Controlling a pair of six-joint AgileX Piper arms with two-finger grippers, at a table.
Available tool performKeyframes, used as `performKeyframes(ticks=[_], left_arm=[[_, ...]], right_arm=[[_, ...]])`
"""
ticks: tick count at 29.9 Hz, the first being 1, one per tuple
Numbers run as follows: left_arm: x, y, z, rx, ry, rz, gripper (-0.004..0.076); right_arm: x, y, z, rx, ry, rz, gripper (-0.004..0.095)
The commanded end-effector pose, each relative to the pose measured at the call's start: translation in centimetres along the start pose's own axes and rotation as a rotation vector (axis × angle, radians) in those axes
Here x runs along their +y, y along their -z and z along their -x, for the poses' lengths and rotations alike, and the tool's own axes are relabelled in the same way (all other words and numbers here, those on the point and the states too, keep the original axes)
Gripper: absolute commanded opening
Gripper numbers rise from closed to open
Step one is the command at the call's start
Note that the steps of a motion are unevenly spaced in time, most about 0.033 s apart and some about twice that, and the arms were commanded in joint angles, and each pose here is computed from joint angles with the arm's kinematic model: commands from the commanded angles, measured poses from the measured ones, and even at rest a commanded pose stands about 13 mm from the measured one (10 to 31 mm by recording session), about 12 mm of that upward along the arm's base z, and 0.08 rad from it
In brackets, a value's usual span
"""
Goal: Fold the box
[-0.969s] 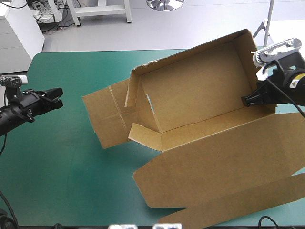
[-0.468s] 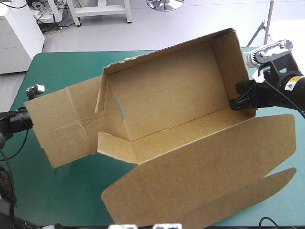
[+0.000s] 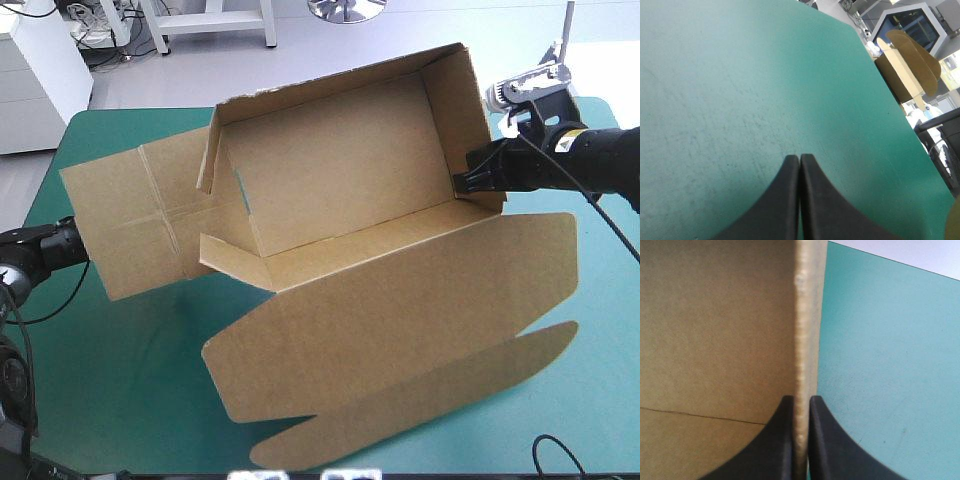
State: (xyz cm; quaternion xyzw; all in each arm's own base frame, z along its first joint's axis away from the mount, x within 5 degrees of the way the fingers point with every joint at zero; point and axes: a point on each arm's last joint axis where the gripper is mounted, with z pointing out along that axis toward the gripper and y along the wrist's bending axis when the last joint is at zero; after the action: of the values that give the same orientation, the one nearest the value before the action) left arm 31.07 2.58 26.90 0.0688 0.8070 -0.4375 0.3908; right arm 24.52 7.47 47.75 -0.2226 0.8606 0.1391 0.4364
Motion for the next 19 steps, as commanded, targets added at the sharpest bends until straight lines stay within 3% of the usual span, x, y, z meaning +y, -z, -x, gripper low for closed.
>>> performKeyframes(ticks=[1,9,19], left_arm=[[-4.3,0.9,1.6,-0.067,-0.061,-0.163,-0.0010],[-9.8,1.2,1.8,-0.079,-0.137,-0.232,-0.0010],[-13.3,2.4,1.7,-0.122,-0.179,-0.084,-0.0010]], right_arm=[[-0.2,0.0,1.4,-0.106,-0.017,-0.006,-0.0017],[-1.8,-4.3,1.4,-0.044,-0.029,-0.026,-0.0014],[-2.6,-6.3,1.2,-0.019,-0.062,-0.035,-0.0013]])
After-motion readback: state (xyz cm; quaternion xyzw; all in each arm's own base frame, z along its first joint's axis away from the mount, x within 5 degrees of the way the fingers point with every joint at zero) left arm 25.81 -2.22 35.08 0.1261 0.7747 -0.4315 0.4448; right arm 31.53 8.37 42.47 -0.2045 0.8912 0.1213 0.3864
